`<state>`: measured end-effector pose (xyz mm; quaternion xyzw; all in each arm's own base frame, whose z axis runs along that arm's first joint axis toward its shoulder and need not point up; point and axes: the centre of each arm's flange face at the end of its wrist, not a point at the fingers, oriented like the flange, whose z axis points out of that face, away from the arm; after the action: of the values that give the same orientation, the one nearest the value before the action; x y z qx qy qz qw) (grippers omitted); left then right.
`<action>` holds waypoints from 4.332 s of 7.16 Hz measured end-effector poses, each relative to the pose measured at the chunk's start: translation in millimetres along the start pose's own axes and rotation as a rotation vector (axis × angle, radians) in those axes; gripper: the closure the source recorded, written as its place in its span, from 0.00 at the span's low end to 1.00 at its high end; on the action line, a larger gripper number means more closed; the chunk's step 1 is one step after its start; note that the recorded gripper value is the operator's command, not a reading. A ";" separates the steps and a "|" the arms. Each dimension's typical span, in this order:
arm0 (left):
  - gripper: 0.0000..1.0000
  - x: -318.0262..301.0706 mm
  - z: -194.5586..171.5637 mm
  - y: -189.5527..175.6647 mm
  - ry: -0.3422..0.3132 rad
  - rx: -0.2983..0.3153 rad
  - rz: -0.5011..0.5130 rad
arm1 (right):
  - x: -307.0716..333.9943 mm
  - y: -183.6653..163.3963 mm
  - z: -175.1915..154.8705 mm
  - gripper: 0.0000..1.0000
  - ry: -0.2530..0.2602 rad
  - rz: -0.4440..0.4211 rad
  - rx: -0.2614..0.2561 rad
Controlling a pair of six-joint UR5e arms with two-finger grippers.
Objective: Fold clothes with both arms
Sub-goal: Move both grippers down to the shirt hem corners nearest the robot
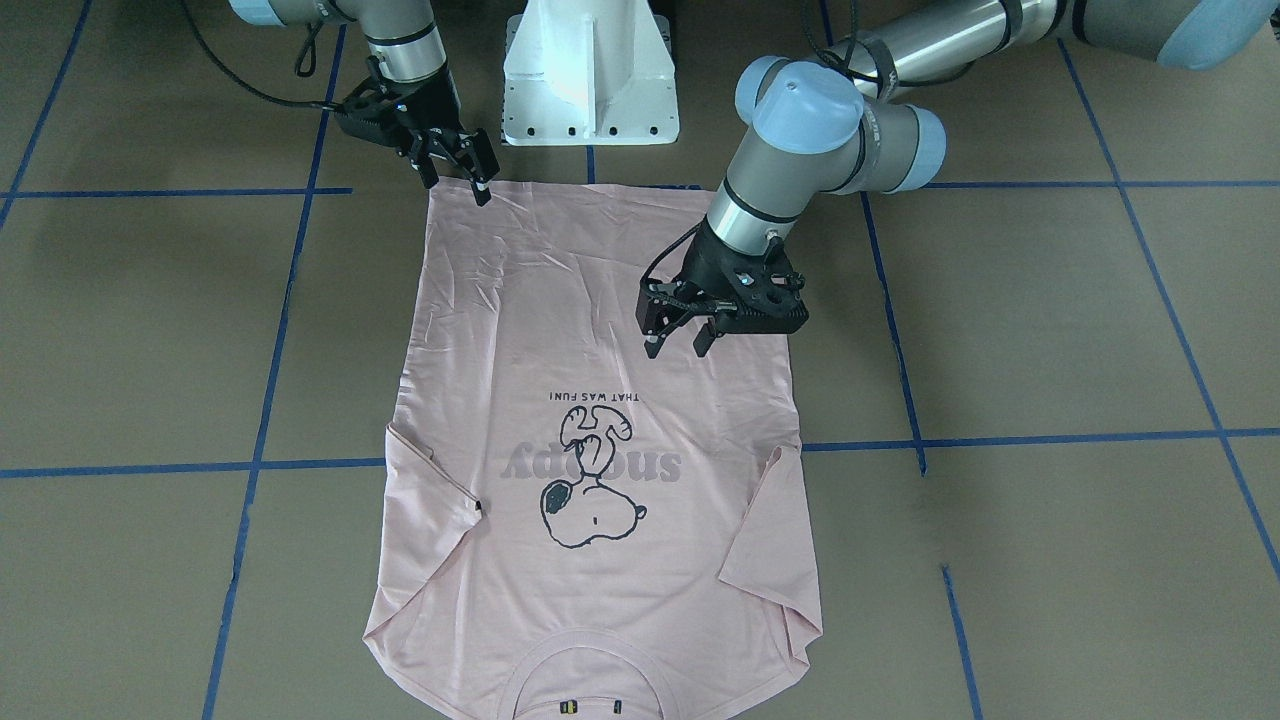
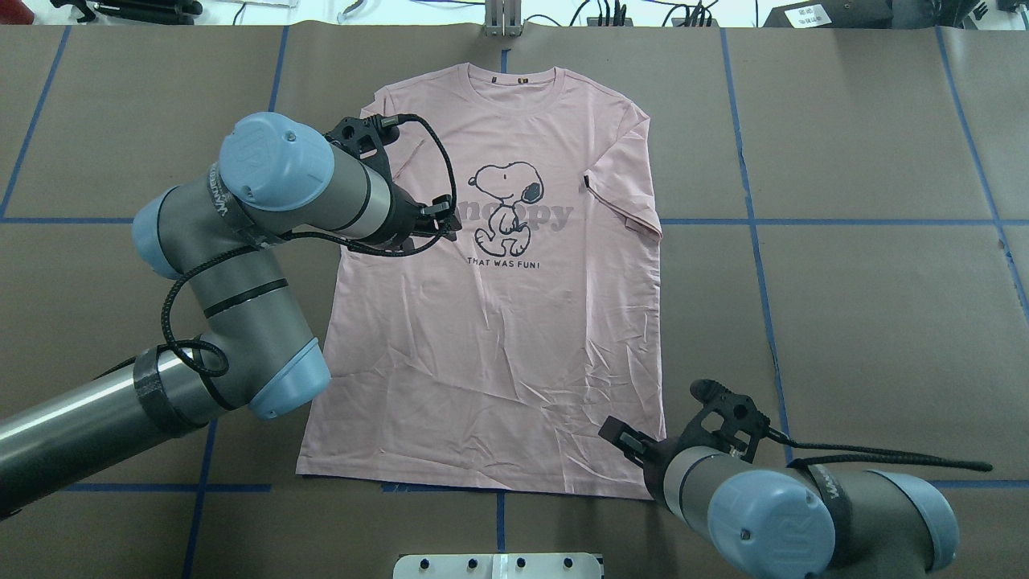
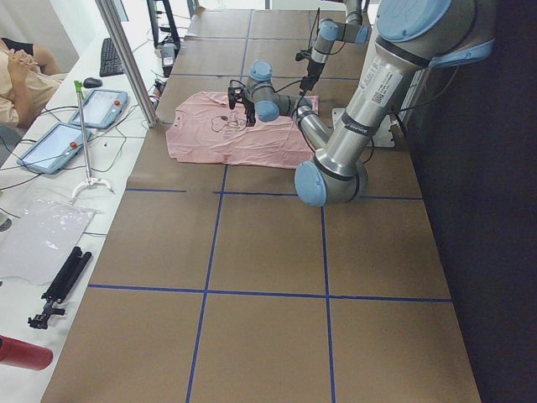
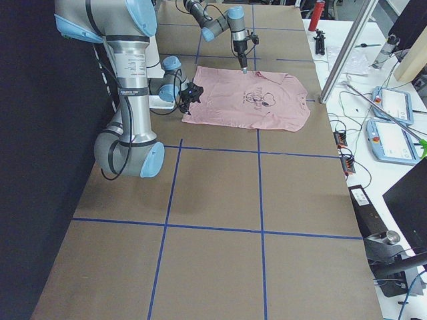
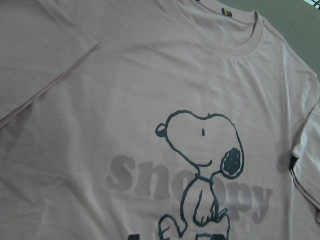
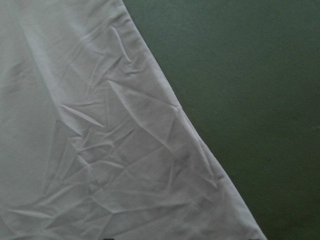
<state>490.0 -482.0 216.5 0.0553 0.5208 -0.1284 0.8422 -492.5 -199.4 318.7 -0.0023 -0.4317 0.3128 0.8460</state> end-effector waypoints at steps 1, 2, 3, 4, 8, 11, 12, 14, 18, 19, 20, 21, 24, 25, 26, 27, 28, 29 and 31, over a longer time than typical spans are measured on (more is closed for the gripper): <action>0.34 -9.0 -0.2 3.9 -0.021 -0.019 -0.008 | 17.7 8.5 4.4 0.17 0.024 0.004 0.003; 0.34 -13.0 -0.2 6.0 -0.030 -0.028 -0.012 | 36.9 12.3 10.1 0.21 0.054 0.012 0.008; 0.34 -14.1 -0.9 7.0 -0.032 -0.033 -0.014 | 46.2 15.5 12.5 0.23 0.069 0.028 0.008; 0.34 -14.0 -2.3 7.9 -0.031 -0.038 -0.015 | 49.0 17.8 13.3 0.24 0.074 0.036 0.006; 0.34 -15.7 -10.2 10.9 -0.023 -0.041 -0.014 | 48.7 23.8 16.1 0.26 0.079 0.036 0.000; 0.34 -18.1 -14.8 12.8 -0.018 -0.040 -0.012 | 47.7 25.8 17.9 0.58 0.081 0.035 -0.002; 0.34 -18.2 -15.0 12.9 -0.018 -0.040 -0.012 | 47.4 26.1 17.9 0.80 0.081 0.036 -0.003; 0.33 -18.6 -15.9 13.3 -0.017 -0.040 -0.012 | 46.9 25.8 17.6 1.00 0.080 0.037 -0.002; 0.33 -31.9 -26.8 20.0 -0.010 -0.041 -0.008 | 40.7 20.5 8.9 1.00 0.062 0.046 -0.006; 0.33 -38.9 -34.0 25.0 -0.006 -0.042 -0.010 | 36.6 14.9 0.4 1.00 0.048 0.055 -0.009; 0.32 -56.7 -45.0 35.6 -0.007 -0.049 -0.028 | 33.6 11.3 -8.6 1.00 0.034 0.061 -0.015; 0.32 -78.2 -54.2 54.6 -0.016 -0.059 -0.055 | 31.0 9.6 -15.9 1.00 0.023 0.066 -0.021; 0.33 -136.6 -32.8 134.4 -0.122 -0.073 -0.134 | 31.4 3.3 -34.6 1.00 0.007 0.072 -0.037; 0.33 -152.8 -25.7 154.5 -0.159 -0.090 -0.156 | 34.6 0.4 -39.3 1.00 0.009 0.072 -0.041; 0.33 -165.8 -20.5 169.3 -0.188 -0.105 -0.166 | 37.0 -1.3 -41.7 1.00 0.012 0.072 -0.043; 0.34 -172.3 -17.5 178.7 -0.206 -0.113 -0.174 | 38.1 -1.9 -42.5 1.00 0.014 0.071 -0.044; 0.36 -175.2 -14.2 187.1 -0.223 -0.123 -0.179 | 38.4 -2.2 -42.7 1.00 0.014 0.071 -0.043; 0.36 -176.8 -11.3 194.8 -0.238 -0.133 -0.179 | 38.6 -2.0 -42.9 1.00 0.014 0.071 -0.043; 0.40 -178.5 -7.0 207.1 -0.253 -0.151 -0.169 | 38.7 -2.0 -42.9 1.00 0.014 0.072 -0.044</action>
<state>464.8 -253.1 364.1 -0.0690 0.4217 -0.1653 0.8889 -443.3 -169.1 320.6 -0.0385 -0.4322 0.3334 0.8370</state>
